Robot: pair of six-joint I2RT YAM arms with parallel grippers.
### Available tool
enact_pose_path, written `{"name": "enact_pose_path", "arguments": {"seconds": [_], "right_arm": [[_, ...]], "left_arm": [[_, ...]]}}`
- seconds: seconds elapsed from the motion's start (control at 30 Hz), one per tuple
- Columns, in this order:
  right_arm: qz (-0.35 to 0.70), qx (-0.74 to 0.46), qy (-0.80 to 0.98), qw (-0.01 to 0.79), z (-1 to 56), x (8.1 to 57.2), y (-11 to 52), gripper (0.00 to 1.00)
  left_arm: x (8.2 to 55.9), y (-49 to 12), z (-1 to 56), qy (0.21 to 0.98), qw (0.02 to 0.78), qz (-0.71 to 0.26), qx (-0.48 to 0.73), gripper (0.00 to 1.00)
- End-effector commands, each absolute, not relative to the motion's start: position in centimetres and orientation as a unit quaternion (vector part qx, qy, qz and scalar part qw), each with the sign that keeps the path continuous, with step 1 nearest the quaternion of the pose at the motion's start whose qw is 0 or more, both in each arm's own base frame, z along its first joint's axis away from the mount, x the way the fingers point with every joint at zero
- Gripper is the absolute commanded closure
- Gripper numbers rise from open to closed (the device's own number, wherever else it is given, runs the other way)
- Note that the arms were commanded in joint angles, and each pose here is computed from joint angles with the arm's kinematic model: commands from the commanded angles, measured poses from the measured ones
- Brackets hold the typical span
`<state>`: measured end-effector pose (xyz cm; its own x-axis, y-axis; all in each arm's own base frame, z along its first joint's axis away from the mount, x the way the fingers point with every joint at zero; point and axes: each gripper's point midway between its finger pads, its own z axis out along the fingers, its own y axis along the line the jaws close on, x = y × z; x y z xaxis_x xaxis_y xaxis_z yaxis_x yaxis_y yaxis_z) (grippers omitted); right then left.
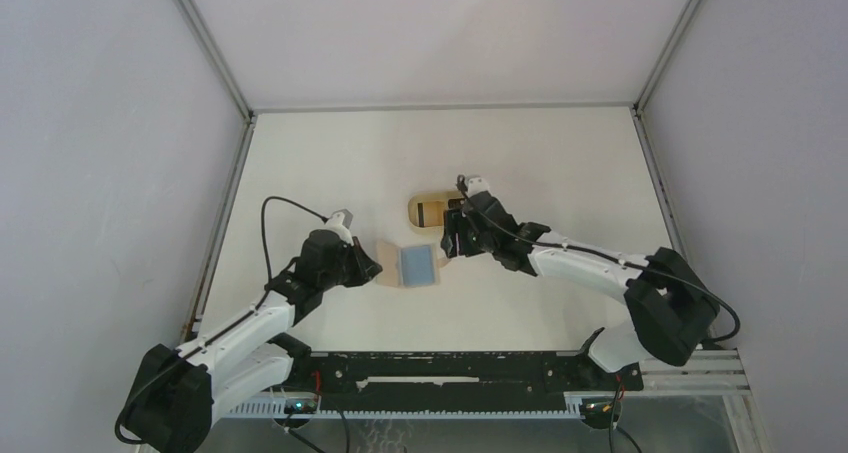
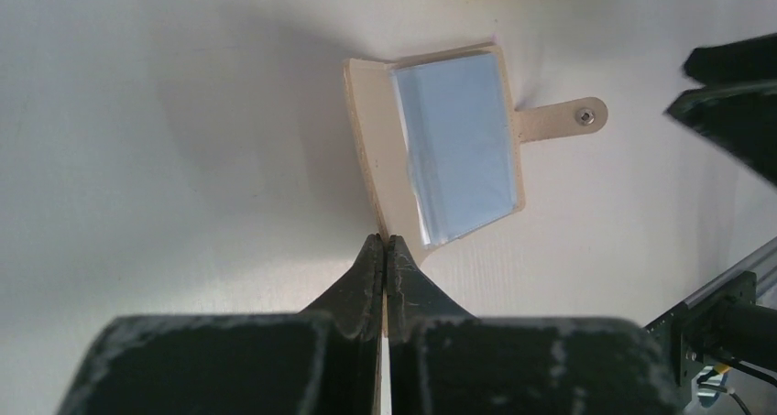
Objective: Take the credit cards out of the card holder
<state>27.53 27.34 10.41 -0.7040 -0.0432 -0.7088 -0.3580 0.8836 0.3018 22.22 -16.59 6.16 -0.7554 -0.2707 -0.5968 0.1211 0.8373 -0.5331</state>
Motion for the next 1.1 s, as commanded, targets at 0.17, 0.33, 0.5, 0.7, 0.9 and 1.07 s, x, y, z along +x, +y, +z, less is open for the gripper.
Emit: {"name": "enact_pose_path", "arguments": {"seconds": [0.17, 0.33, 0.5, 0.7, 0.9, 1.07], "right_arm": [[0.181, -0.122, 0.919, 0.327, 7.0, 26.4, 28.2, 0.35], [0.186, -0.121, 0.921, 0.322, 6.4, 26.5, 28.8, 0.46], [0.189, -0.118, 0.922, 0.316, 5.9, 26.6, 29.0, 0.59], [0.202, -0.107, 0.919, 0.321, 6.3, 27.2, 29.2, 0.68], [0.237, -0.089, 0.913, 0.319, 7.0, 27.8, 29.5, 0.84], [0.266, -0.082, 0.909, 0.311, 7.4, 27.9, 29.8, 0.89]], "left_arm": [[23.7, -16.6, 8.4, 0.883, 0.377, -0.278, -0.042, 1.0], [23.6, -16.4, 8.1, 0.883, 0.378, -0.274, -0.041, 1.0], [23.6, -16.4, 8.0, 0.884, 0.377, -0.274, -0.041, 1.0], [23.6, -16.3, 8.0, 0.884, 0.377, -0.273, -0.039, 1.0], [23.6, -16.4, 7.8, 0.886, 0.373, -0.272, -0.037, 1.0], [23.6, -16.4, 7.8, 0.886, 0.373, -0.271, -0.037, 1.0]]}}
